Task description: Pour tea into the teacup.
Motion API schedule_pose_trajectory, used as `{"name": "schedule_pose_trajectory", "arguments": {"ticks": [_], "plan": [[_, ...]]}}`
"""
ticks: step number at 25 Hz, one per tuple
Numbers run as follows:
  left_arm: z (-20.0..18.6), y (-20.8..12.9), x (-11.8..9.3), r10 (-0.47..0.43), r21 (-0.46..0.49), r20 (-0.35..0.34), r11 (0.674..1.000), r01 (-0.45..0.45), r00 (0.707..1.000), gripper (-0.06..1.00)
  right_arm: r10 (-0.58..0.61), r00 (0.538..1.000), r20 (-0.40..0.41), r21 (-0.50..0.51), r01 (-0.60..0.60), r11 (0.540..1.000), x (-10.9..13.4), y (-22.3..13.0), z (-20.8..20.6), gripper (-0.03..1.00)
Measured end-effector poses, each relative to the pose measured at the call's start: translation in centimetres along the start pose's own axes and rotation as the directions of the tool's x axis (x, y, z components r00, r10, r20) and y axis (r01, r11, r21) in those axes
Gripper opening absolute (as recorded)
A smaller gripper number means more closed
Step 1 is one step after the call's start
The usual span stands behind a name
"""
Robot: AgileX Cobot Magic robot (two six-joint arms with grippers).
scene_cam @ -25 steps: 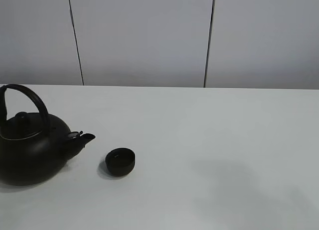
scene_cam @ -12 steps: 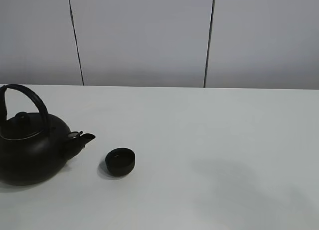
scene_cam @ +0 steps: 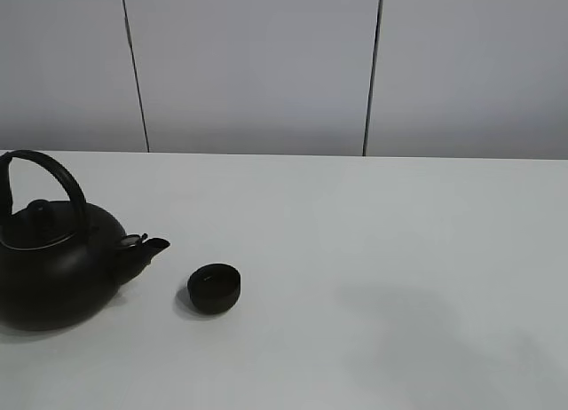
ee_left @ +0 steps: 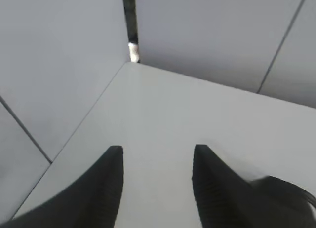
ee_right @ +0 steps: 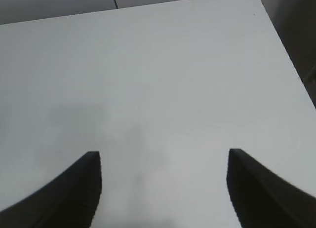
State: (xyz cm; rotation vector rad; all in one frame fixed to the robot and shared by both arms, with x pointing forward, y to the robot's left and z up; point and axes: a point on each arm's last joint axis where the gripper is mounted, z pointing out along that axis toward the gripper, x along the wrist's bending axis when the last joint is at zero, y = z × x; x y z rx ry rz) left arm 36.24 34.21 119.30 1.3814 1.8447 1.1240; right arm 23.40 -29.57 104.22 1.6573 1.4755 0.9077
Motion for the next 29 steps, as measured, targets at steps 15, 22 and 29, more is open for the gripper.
{"name": "schedule_pose_trajectory", "arguments": {"ticks": [15,22,29], "plan": [[-14.5,-15.9,-1.8,0.142,-0.212,0.176,0.972,-0.103,0.974,0.32,0.000,1.000,0.000,0.000,0.000,1.000,0.0,0.0,0.0,0.50],[-7.8,-18.9,-1.8,0.071,0.012,0.168,0.997,-0.074,0.983,0.32,0.000,1.000,0.000,-0.002,0.000,1.000,0.0,0.0,0.0,0.50],[-5.5,-19.9,-1.8,0.064,0.042,0.164,0.996,-0.072,0.984,0.32,0.000,1.000,0.000,-0.002,0.000,1.000,0.0,0.0,0.0,0.50]]}}
